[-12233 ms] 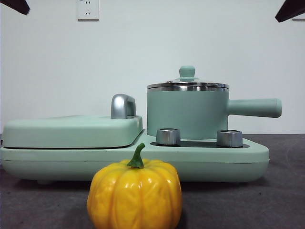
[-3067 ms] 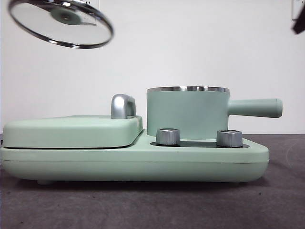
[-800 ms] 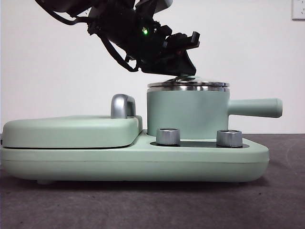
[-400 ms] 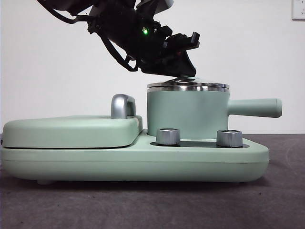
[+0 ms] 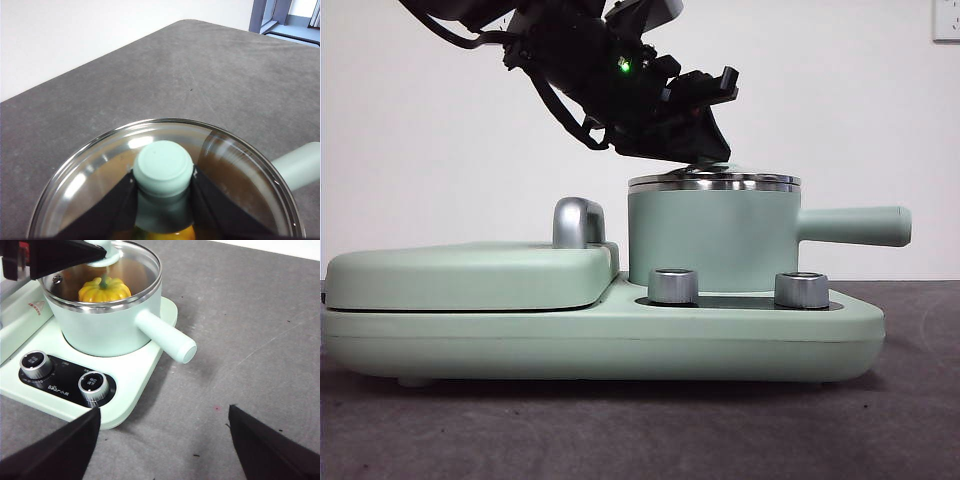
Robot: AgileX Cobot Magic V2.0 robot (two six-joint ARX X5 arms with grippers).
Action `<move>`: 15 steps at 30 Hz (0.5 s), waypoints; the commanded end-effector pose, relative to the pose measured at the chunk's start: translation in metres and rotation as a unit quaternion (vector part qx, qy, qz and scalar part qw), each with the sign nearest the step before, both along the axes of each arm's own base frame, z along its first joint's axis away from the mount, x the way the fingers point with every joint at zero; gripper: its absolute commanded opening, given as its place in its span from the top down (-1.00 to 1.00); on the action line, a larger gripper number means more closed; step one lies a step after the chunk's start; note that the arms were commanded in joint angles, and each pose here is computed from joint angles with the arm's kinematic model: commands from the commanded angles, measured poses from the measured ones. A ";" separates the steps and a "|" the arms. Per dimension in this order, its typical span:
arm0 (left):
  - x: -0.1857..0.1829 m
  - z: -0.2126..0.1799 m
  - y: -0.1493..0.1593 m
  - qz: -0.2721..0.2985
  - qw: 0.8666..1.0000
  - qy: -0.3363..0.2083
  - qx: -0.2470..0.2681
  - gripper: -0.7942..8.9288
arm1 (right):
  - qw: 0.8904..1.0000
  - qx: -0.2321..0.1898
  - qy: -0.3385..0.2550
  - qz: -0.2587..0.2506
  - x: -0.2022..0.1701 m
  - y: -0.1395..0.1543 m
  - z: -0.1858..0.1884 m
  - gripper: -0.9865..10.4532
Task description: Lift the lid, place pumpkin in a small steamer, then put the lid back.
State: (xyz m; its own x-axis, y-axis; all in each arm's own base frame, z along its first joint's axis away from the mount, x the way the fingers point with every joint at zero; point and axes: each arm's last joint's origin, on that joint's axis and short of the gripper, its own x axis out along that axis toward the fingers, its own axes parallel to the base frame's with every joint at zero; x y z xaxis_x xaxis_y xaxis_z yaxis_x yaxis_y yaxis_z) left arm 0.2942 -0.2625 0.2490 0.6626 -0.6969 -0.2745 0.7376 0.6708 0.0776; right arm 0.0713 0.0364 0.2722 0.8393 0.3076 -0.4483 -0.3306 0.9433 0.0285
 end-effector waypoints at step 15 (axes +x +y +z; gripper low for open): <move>-0.031 0.051 0.027 0.024 0.996 0.076 -0.029 0.13 | 1.000 0.007 -0.002 0.003 0.000 0.001 0.001 0.14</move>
